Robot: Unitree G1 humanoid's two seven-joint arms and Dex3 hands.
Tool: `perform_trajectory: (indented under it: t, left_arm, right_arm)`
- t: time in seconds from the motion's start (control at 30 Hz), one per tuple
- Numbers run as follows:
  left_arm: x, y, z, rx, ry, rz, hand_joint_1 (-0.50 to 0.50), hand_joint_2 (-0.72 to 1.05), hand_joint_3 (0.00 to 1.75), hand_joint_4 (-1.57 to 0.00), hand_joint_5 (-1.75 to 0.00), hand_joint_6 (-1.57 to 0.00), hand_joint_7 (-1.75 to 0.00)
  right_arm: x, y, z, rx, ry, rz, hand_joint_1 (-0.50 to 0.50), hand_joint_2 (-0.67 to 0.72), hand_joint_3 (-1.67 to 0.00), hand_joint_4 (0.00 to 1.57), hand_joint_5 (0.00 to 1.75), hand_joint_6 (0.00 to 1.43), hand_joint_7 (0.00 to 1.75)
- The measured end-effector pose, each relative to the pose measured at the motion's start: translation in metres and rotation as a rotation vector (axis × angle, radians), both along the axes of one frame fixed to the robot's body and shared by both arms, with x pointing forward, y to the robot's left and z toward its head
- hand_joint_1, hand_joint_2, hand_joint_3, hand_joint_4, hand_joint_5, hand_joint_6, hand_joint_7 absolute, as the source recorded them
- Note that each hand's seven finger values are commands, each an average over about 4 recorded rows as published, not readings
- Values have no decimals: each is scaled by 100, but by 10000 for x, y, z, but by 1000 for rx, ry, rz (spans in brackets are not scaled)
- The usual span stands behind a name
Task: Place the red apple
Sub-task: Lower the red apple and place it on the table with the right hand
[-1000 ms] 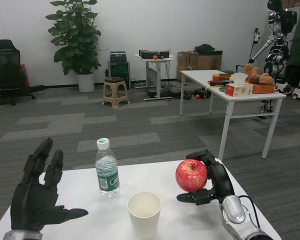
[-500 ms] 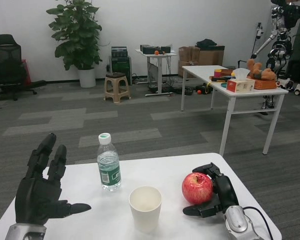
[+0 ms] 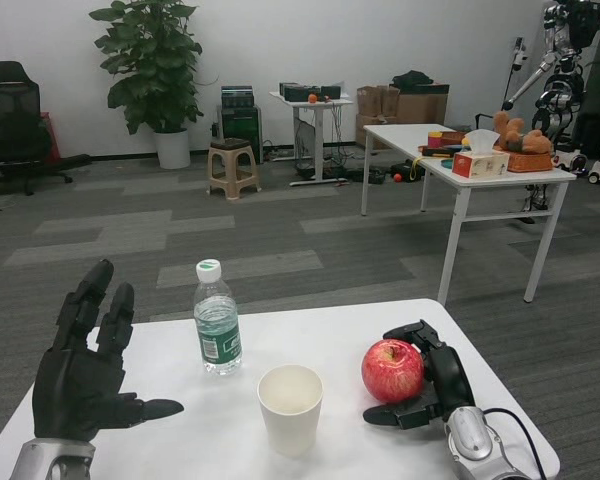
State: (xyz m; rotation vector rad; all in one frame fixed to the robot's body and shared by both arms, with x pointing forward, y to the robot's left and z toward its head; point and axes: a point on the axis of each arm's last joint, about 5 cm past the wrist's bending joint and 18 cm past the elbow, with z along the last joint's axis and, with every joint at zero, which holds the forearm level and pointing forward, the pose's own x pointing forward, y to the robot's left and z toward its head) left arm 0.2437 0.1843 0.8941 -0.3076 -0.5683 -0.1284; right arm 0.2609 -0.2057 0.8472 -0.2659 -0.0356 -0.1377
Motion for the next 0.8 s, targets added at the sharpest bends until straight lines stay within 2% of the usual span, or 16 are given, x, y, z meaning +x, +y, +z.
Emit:
perform_trajectory:
  t: [0.1,0.17,0.23,0.3,0.33,0.43,0.5,0.73,0.8]
  left_arm:
    - [0,0,0,-1,0,0,-30,7,2,0,0,0,-35]
    - [0,0,0,-1,0,0,-30,7,0,0,0,0,-35]
    - [0,0,-1,-1,0,0,-30,7,0,0,0,0,-38]
    - [-2,2,-3,-1,1,1,-30,7,0,0,0,0,-38]
    - [-5,3,-5,-1,2,1,-30,7,0,0,0,0,-37]
    - [-11,6,-12,-1,5,2,-31,7,0,0,0,0,-37]
    - [-12,7,-14,-1,6,3,-31,7,0,0,0,0,-37]
    - [-13,7,-14,-1,6,3,-30,7,2,0,0,0,-37]
    - [-13,7,-14,-1,6,3,-30,12,2,0,0,0,-38]
  right_arm:
    - [-8,-2,-7,2,1,-1,28,-19,-30,71,87,89,169]
    - [-20,-3,-17,4,2,0,26,-18,-32,58,63,71,161]
    - [-33,-3,-28,6,3,1,24,-16,-36,31,32,44,134]
    - [-56,-1,-47,11,6,4,20,-16,-40,10,7,23,99]
    - [-69,0,-57,13,6,6,17,-16,-40,6,2,19,89]
    - [-94,5,-78,23,8,9,10,-16,-40,3,0,14,73]
    - [-100,5,-82,28,9,8,8,-16,-40,3,0,11,68]
    - [-104,7,-82,31,5,12,-8,-15,-40,0,0,3,47]
    - [-105,6,-81,31,5,13,-11,-13,-38,0,0,1,44]
